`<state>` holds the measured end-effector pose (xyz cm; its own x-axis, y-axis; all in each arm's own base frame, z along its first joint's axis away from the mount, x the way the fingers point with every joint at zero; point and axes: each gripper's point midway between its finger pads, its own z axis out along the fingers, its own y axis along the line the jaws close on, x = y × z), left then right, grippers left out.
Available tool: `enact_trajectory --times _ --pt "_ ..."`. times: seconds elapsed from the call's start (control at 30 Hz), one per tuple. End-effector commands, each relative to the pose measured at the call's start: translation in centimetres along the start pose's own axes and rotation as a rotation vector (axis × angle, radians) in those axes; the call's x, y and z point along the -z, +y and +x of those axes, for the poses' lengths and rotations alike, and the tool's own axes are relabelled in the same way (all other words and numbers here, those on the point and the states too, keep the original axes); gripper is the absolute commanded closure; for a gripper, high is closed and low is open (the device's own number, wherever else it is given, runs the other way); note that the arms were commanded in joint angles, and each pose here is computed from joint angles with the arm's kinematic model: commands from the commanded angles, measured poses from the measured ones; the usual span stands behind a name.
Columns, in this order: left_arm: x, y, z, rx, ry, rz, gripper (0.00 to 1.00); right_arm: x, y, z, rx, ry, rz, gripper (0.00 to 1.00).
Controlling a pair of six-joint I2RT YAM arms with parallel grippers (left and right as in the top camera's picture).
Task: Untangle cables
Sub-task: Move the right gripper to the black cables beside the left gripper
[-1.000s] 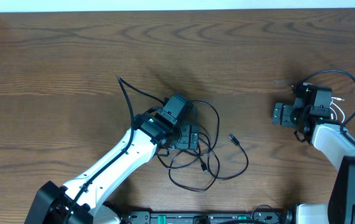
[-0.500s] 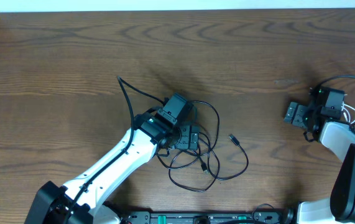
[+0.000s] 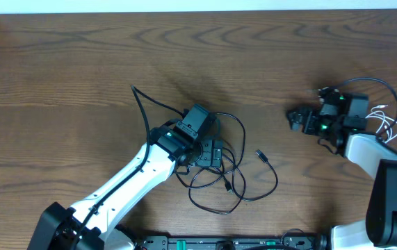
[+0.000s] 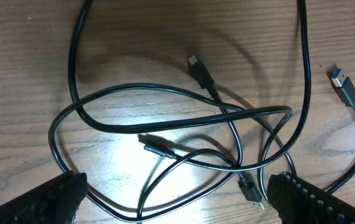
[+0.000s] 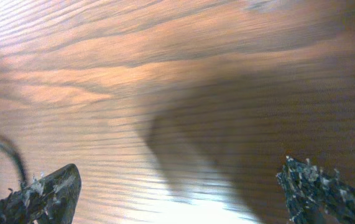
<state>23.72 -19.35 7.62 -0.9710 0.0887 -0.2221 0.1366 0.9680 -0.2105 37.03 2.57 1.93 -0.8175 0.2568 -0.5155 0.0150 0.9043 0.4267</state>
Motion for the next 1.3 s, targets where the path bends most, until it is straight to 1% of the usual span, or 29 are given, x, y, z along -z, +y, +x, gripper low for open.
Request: enact_trajectory --times 0.0,0.13,0.2,0.27,0.4,0.5,0.67,1.0,1.27 --pt "0.4 -0.1 -0.5 -0.009 -0.019 -0.005 0.02 -1.2 3.1 2.4 -0.100 0.084 -0.078 0.01" --pt "0.4 -0.1 -0.6 -0.009 -0.019 -0.004 0.02 -1.8 5.7 4.9 -0.168 0.178 -0.096 0.01" --pt "0.4 -0.1 -0.6 -0.009 -0.019 -0.004 0.02 -2.2 7.5 6.3 -0.151 0.215 -0.106 0.01" --pt "0.4 -0.1 -0.6 -0.009 -0.019 -0.004 0.02 -2.6 8.7 6.7 -0.139 0.210 -0.090 0.01" --pt "0.4 -0.1 -0.6 -0.009 -0.019 -0.004 0.02 -3.2 12.1 8.4 -0.041 0.233 -0.124 0.01" --pt "0.4 -0.1 -0.6 -0.009 -0.019 -0.004 0.02 -3.4 13.6 9.2 -0.009 0.228 -0.123 0.01" --pt "0.4 -0.1 -0.6 -0.009 -0.019 -0.004 0.02 -3.5 15.2 10.7 -0.040 0.259 -0.127 0.01" --pt "0.4 -0.1 -0.6 -0.009 -0.019 -0.004 0.02 -3.3 18.1 13.6 0.061 0.302 -0.153 0.01" --pt "0.4 -0.1 -0.5 -0.009 -0.019 -0.005 0.02 -3.3 18.9 13.5 0.076 0.289 -0.177 0.01"
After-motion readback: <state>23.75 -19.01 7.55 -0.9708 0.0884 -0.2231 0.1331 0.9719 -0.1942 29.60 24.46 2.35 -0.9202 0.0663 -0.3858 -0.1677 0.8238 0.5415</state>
